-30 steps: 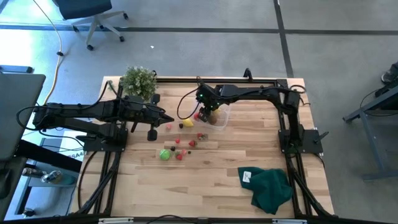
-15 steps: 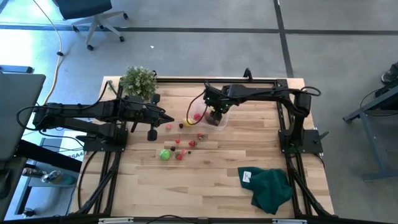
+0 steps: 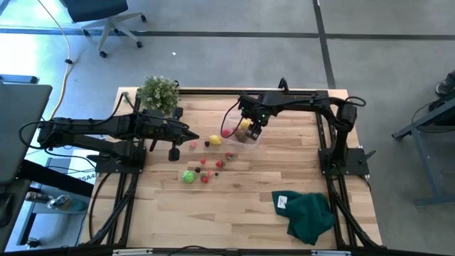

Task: Pick and placing Produce into tupperware
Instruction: Adjust the transparent bin

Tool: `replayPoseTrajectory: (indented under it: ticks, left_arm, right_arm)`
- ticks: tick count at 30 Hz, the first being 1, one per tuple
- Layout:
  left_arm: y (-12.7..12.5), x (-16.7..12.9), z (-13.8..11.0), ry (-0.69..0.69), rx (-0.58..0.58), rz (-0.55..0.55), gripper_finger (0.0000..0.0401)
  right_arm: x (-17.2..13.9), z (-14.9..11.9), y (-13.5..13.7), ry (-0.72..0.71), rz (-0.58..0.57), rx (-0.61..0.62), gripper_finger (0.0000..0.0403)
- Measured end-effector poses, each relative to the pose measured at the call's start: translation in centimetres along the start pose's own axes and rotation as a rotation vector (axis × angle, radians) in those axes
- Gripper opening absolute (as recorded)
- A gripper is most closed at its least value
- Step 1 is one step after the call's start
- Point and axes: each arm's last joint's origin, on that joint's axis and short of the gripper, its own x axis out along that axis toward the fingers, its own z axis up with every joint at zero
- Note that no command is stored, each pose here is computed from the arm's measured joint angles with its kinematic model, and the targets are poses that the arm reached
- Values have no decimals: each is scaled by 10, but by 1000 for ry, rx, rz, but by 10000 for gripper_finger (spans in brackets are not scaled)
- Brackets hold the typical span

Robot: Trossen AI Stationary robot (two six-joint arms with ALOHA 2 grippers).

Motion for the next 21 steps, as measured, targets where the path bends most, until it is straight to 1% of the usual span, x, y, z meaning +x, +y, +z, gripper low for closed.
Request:
replayPoseTrajectory:
  ticks: [9, 18, 21]
  left_arm:
    - [0, 0, 0, 0, 0, 0, 5]
    - [0, 0, 0, 1, 1, 0, 5]
    - [0, 0, 0, 0, 0, 0, 5]
  right_arm:
    - [0, 2, -24, 5, -38, 5, 199]
    - [0, 8, -40, -55, -89, 21, 199]
    - [0, 9, -43, -65, -90, 25, 199]
